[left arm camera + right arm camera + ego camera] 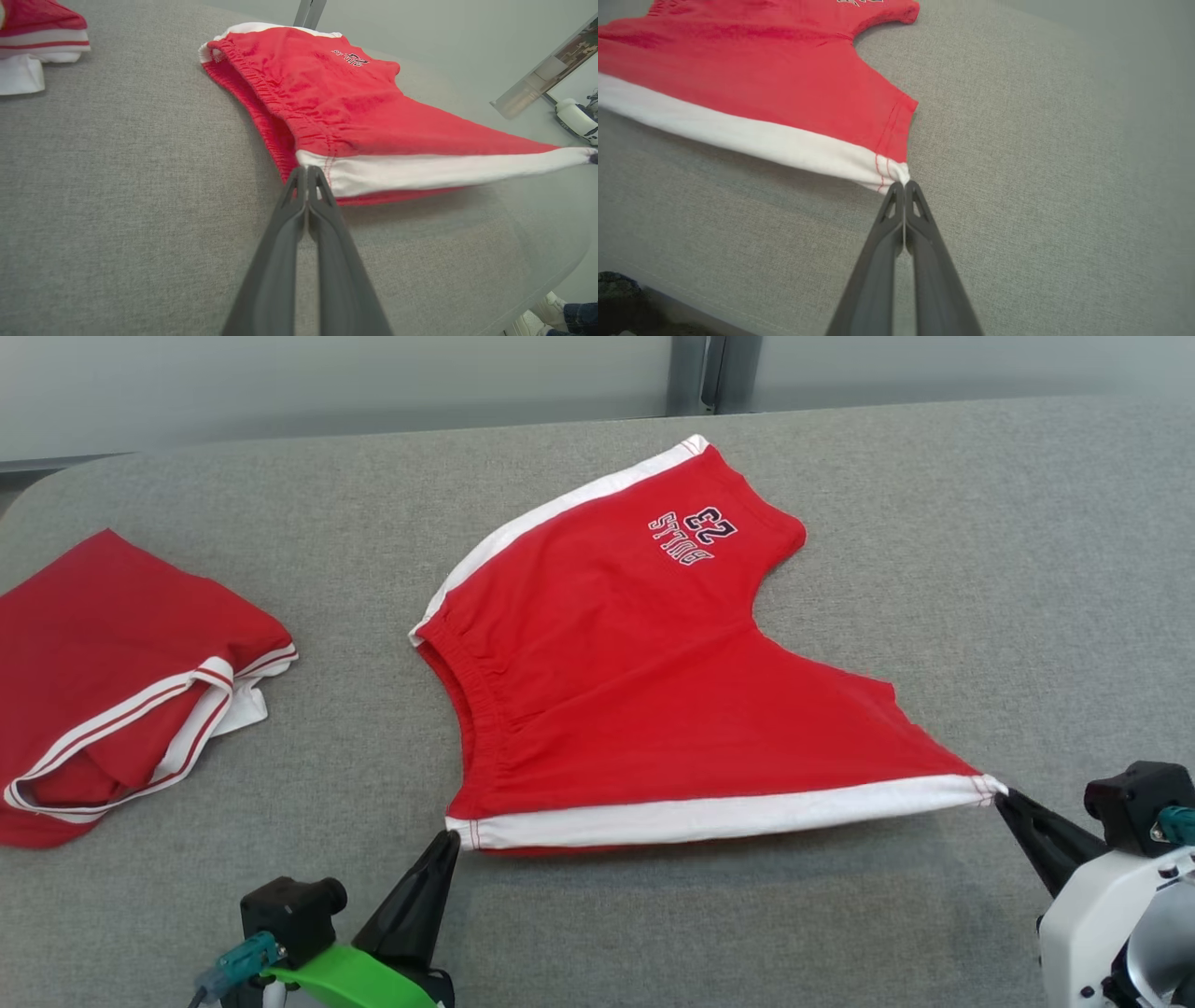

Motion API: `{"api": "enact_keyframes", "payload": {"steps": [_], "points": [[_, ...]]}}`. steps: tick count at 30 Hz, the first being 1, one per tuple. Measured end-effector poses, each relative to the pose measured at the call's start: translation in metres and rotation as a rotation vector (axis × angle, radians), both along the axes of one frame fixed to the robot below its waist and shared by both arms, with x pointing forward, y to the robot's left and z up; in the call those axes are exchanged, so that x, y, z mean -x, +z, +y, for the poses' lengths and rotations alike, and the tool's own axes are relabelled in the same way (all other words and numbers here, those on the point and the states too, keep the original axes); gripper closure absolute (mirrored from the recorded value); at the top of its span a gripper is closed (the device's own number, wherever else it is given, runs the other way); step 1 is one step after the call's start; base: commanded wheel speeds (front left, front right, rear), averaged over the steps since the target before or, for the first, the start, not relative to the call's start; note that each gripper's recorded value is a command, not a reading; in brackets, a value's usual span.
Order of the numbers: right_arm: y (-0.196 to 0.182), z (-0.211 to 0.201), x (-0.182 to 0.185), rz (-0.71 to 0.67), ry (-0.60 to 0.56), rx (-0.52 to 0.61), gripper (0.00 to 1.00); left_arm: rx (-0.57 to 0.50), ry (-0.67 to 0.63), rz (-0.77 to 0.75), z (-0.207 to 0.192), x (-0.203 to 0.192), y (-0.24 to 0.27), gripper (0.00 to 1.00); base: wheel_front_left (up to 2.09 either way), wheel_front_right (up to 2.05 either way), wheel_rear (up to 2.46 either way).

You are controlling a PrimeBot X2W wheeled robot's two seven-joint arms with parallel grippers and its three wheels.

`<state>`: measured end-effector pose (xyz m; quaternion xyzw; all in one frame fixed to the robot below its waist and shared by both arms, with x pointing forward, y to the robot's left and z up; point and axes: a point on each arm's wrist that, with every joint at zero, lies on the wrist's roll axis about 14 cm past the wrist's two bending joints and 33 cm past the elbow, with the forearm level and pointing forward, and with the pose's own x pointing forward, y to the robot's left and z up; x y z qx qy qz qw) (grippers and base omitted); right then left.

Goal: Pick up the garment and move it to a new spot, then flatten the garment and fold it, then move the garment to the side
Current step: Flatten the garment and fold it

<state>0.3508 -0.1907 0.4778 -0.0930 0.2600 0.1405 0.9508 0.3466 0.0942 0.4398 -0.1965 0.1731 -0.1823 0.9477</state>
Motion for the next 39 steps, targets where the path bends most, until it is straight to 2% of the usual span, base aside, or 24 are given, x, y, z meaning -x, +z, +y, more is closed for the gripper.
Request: {"api": "enact_keyframes", "payload": {"steps": [5, 15, 20, 21, 27, 39], "points": [[0.014, -0.003, -0.025, -0.046, 0.068, 0.091, 1.0, 0.054, -0.004, -0.043, -0.009, -0.005, 0.016, 1.0, 0.0, 0.0, 0.0], [0.041, 0.006, -0.114, -0.104, 0.268, 0.288, 1.0, 0.087, -0.024, -0.184, -0.024, -0.07, 0.054, 1.0, 0.0, 0.0, 0.0], [0.047, 0.027, -0.164, -0.147, 0.341, 0.319, 1.0, 0.106, 0.0, -0.213, -0.025, -0.103, 0.059, 1.0, 0.0, 0.0, 0.0], [0.045, 0.035, -0.182, -0.158, 0.368, 0.331, 1.0, 0.113, 0.012, -0.216, -0.024, -0.114, 0.057, 1.0, 0.0, 0.0, 0.0], [0.032, 0.057, -0.232, -0.178, 0.413, 0.328, 1.0, 0.125, 0.058, -0.214, -0.013, -0.14, 0.045, 1.0, 0.0, 0.0, 0.0], [0.02, 0.096, -0.284, -0.197, 0.484, 0.332, 1.0, 0.139, 0.173, -0.217, 0.021, -0.167, 0.039, 1.0, 0.0, 0.0, 0.0]]}}
